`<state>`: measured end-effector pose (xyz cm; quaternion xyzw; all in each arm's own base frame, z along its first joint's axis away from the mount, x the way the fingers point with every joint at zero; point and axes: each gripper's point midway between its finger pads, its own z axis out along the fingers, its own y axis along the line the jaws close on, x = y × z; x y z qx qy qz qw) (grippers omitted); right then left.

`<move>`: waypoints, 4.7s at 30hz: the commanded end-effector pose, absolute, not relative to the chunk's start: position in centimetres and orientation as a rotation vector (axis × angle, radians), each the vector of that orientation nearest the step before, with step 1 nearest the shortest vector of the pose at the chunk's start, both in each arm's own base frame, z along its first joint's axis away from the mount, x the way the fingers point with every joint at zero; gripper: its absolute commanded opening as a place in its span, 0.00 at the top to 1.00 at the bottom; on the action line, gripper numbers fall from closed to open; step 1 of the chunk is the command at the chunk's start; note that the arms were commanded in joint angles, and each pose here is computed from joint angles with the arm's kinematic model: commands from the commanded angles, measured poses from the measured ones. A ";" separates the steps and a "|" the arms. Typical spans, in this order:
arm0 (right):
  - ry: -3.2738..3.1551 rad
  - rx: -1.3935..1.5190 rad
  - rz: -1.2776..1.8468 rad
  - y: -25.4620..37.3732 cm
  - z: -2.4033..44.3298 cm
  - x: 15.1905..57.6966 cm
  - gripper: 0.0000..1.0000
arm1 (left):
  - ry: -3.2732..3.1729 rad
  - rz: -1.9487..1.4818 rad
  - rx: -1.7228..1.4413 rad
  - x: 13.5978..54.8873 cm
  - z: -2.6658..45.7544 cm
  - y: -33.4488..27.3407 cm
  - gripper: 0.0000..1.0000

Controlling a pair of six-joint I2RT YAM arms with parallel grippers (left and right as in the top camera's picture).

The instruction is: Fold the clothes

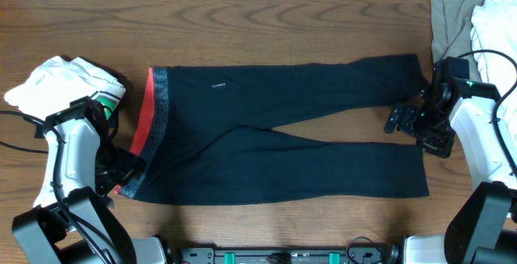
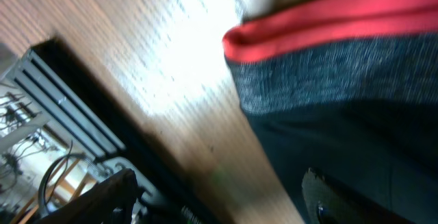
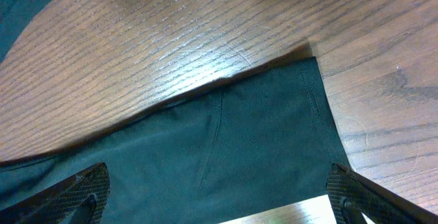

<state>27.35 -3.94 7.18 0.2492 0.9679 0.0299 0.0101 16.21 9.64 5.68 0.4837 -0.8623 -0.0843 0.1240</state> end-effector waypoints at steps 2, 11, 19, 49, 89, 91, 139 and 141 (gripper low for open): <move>3.035 0.792 0.077 -4.3 6.9 26.9 0.01 | -2.492 -0.268 1.454 15.2 3.9 9.6 0.21; 3.047 0.795 0.075 -4.3 6.9 26.6 0.01 | -2.652 0.013 1.457 17.8 0.0 8.6 0.21; 3.052 0.797 0.076 -4.2 6.9 26.5 0.01 | -2.669 0.015 1.459 18.1 -0.3 8.7 0.21; 2.975 1.340 0.152 -7.1 2.4 21.1 0.01 | -2.662 0.014 1.444 17.5 -0.7 8.5 0.90; 2.970 1.426 0.279 -8.8 -0.2 17.0 0.01 | -2.661 0.014 1.444 17.5 -0.7 8.5 0.88; 2.982 1.428 0.302 -8.5 0.1 16.9 0.01 | -2.661 0.014 1.444 17.5 -0.7 8.5 0.88; 2.926 1.527 0.377 -8.8 -1.4 14.8 0.07 | -2.665 0.013 1.446 17.6 -0.7 8.5 0.86; 2.904 1.595 0.336 -9.4 -1.5 14.3 0.06 | -2.665 0.014 1.445 17.6 -0.7 8.5 0.87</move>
